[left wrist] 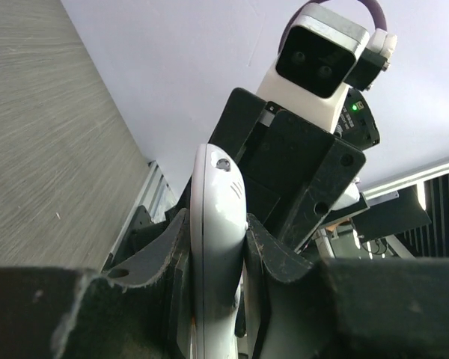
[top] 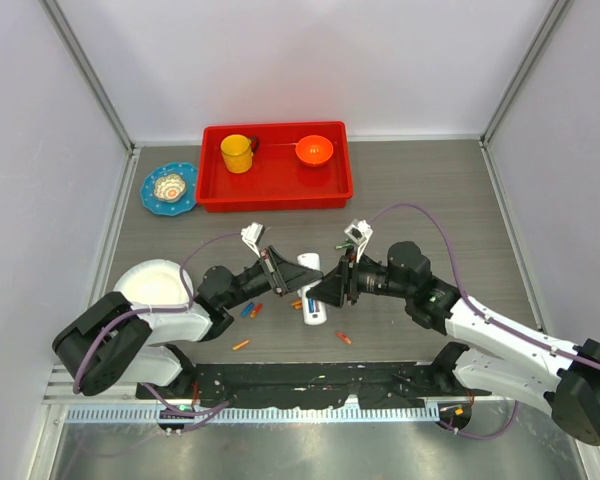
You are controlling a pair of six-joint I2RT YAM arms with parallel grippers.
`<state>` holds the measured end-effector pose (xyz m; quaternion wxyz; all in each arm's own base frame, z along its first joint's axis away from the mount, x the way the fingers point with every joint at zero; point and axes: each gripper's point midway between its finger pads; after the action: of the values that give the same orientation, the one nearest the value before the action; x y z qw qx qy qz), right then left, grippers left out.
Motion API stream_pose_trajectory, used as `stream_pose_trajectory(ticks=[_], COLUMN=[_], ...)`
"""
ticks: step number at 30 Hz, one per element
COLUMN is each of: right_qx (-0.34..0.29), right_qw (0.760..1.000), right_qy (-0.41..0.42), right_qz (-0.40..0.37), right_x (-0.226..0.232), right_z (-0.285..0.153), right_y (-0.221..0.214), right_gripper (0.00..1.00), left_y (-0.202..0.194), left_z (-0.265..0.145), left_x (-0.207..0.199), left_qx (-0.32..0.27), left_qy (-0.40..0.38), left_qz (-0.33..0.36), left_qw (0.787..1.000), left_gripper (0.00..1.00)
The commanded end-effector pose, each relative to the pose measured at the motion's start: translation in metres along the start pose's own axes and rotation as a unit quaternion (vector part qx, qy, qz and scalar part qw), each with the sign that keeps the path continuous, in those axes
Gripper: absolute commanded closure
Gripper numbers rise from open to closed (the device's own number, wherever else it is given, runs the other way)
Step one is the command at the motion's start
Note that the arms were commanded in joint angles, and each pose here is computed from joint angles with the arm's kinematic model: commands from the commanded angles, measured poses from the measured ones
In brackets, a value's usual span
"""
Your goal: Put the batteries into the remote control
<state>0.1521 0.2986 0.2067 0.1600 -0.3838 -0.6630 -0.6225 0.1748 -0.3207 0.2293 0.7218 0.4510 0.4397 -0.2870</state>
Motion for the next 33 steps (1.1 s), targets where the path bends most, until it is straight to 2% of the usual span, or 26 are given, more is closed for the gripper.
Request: stream_pose_trajectory(ticks=[1, 7, 14, 20, 25, 29, 33], right_qx=[-0.073, -0.067, -0.06, -0.069, -0.09, -0.115, -0.154], right_qw=[0.997, 0.997, 0.998, 0.997, 0.993, 0.985, 0.952], right_qy=[-0.038, -0.029, -0.003, -0.019, -0.038, -0.113, -0.263], right_qz=[-0.009, -0.011, -0.019, -0.032, -0.062, -0.059, -0.024], right_x=[-0.016, -0.012, 0.005, 0.012, 0.023, 0.0, -0.061], right_z=[0.003, 0.002, -0.007, -0.023, -0.042, -0.055, -0.072], right_y=[0.035, 0.033, 0.032, 0.038, 0.053, 0.059, 0.059], right_gripper=[0.51, 0.46, 0.26, 0.21, 0.18, 0.18, 0.22], left_y=[-0.006, -0.004, 0.0, 0.007, 0.031, 0.052, 0.07], left_z=[-0.011, -0.01, -0.006, -0.003, -0.006, -0.013, -0.027], left_x=[-0.081, -0.08, -0.057, -0.028, 0.0, 0.013, 0.021], left_qx=[0.019, 0.011, -0.01, -0.024, -0.064, -0.093, -0.119], left_qy=[-0.165, -0.161, -0.121, -0.063, -0.009, 0.013, 0.028], left_qz=[0.052, 0.053, 0.054, 0.061, 0.069, 0.057, 0.049], left_qw=[0.985, 0.985, 0.991, 0.996, 0.996, 0.994, 0.991], left_gripper=[1.0, 1.0, 1.0, 1.0, 1.0, 1.0, 1.0])
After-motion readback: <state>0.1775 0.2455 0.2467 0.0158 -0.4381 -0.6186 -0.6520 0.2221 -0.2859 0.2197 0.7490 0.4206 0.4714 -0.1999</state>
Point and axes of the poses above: each gripper's point midway between its finger pads, its own z axis out along the fingers, its own x axis along the line the jaws close on, y = z × x, and after that the axes turned 5 degrees about z, right-handed
